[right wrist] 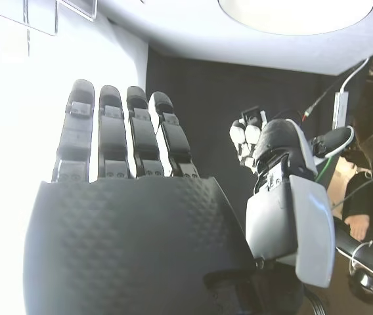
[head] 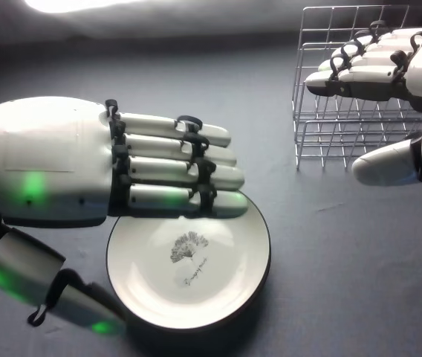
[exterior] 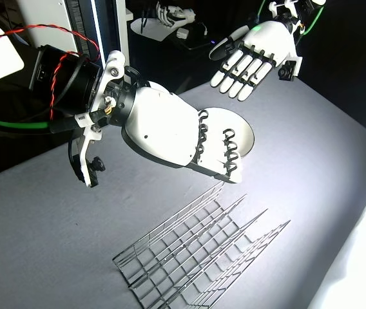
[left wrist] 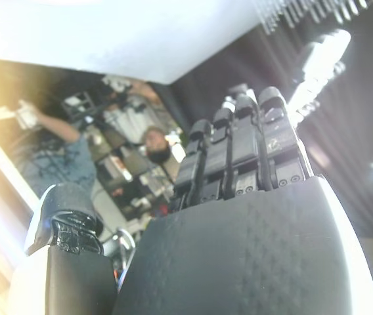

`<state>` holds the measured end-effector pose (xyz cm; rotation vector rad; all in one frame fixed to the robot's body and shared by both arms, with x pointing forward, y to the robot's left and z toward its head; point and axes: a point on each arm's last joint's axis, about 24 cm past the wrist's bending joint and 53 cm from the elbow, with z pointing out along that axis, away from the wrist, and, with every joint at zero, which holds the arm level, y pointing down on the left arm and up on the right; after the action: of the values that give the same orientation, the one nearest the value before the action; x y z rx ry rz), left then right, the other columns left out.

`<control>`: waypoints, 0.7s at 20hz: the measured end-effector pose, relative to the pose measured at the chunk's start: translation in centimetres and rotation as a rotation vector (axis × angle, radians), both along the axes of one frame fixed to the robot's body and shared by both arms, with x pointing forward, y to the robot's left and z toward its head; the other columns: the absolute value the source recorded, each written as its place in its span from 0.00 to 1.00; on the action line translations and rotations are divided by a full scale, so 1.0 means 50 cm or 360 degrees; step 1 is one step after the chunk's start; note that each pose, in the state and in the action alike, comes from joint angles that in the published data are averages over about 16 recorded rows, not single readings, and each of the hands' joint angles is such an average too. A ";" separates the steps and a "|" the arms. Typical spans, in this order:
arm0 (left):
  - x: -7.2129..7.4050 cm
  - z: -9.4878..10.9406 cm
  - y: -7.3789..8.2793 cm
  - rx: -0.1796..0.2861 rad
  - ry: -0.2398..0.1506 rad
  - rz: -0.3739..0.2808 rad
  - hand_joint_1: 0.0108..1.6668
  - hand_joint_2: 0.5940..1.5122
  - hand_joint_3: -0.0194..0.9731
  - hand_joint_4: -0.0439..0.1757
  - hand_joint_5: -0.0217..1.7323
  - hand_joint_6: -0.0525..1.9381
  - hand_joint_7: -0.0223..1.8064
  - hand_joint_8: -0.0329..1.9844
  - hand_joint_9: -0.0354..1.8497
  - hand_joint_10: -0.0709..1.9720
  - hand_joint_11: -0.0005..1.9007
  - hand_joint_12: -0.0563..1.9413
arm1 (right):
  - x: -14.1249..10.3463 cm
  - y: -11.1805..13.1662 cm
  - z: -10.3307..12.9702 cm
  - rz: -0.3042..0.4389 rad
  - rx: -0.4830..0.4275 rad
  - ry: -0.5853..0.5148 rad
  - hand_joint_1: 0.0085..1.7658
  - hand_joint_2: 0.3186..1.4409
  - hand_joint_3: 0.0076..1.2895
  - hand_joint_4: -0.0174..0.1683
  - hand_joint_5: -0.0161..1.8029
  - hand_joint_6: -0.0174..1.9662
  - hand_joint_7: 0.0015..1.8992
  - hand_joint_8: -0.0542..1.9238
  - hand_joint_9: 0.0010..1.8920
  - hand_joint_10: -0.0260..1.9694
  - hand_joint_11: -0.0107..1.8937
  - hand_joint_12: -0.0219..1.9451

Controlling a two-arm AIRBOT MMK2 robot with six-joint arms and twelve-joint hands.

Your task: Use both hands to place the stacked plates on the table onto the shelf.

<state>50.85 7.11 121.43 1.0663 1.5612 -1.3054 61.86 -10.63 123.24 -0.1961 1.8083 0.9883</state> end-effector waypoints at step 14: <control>0.009 -0.140 0.053 0.0405 0.0017 -0.0220 0.00 0.61 0.04 0.19 0.02 0.02 0.02 0.01 0.03 0.04 0.01 0.02 | -0.003 0.004 0.002 0.0020 -0.0007 -0.0018 0.01 0.75 0.01 0.08 0.02 0.02 0.01 0.03 0.01 0.02 0.02 0.02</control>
<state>51.32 9.76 114.44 1.3475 1.7203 -1.2254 61.70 -10.45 123.33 -0.2153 1.8007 0.9903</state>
